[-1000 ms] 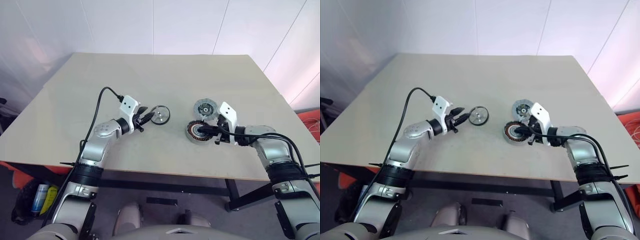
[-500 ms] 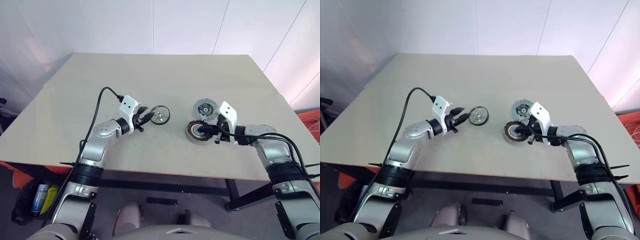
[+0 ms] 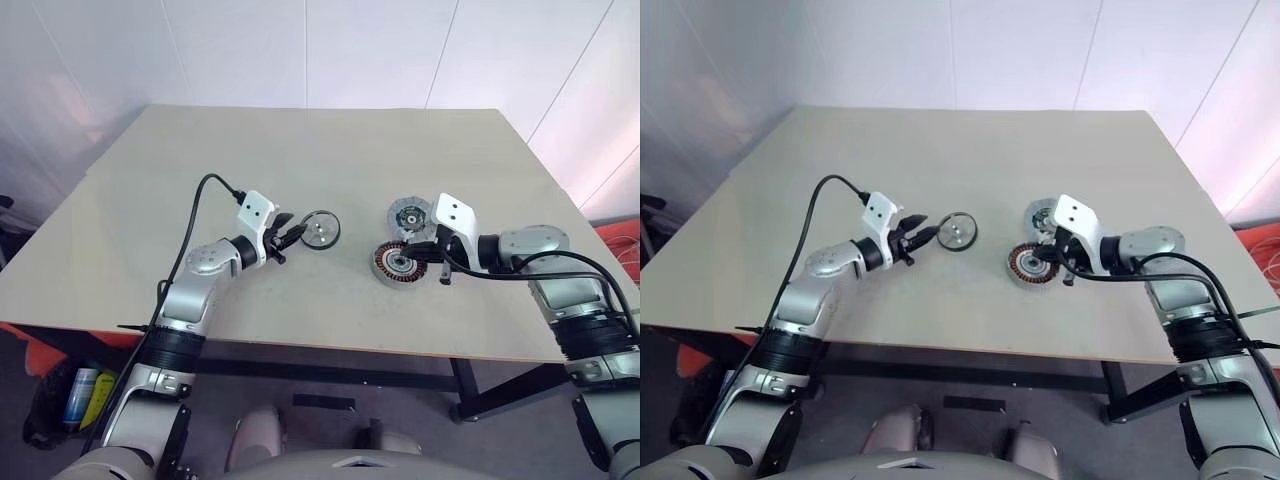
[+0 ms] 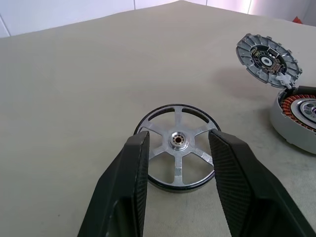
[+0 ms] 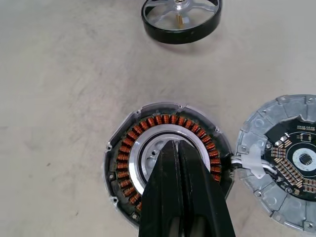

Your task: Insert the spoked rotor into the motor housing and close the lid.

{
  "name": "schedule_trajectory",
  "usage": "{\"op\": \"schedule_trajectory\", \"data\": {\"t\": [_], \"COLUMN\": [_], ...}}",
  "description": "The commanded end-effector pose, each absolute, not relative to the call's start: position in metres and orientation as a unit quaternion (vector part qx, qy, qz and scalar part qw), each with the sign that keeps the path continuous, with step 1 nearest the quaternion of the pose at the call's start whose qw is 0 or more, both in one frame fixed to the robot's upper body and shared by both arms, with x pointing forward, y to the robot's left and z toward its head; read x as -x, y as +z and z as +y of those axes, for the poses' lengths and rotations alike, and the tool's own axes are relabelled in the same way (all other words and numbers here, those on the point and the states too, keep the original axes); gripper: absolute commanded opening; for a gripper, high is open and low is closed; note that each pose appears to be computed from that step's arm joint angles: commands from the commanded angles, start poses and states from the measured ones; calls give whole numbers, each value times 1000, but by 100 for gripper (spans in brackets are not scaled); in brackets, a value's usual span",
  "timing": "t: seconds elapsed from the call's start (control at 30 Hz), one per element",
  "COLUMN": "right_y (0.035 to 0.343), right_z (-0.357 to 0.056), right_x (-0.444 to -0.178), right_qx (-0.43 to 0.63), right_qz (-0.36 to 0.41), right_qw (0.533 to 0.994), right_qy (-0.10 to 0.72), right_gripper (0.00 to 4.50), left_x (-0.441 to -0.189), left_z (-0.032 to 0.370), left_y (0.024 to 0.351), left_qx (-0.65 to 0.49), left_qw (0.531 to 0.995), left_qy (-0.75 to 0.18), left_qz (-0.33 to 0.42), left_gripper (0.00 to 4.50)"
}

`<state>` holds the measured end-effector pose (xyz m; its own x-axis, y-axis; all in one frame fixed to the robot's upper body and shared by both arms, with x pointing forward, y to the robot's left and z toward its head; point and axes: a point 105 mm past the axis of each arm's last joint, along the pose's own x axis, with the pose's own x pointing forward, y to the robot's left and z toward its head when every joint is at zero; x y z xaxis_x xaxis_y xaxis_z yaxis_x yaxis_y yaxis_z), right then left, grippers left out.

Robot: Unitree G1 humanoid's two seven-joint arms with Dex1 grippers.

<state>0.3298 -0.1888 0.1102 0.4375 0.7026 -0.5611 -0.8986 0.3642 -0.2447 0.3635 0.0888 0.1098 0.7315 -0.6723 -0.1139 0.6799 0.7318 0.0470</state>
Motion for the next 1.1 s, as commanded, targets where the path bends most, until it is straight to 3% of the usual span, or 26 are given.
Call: {"op": "schedule_trajectory", "data": {"t": [0.03,0.1,0.23,0.63,1.1], "right_y": [131,133,129,116,104], "right_z": [-187,-189,-193,-177,-171], "right_x": [-327,-323,-322,-308,-317], "right_qx": [305,324,378,434,443], "right_qz": [167,174,182,185,190], "right_qw": [785,769,738,647,625], "right_qy": [513,523,529,599,614], "right_gripper": [3,20,122,122,122], "left_x": [-365,-365,-366,-366,-366], "left_z": [91,91,91,93,96], "left_y": [121,121,120,119,120], "left_qx": [-49,-50,-50,-51,-52], "left_qw": [931,930,930,931,934], "left_qy": [-362,-362,-363,-361,-354], "left_qz": [21,20,20,20,19], "left_gripper": [200,200,200,200,200]}}
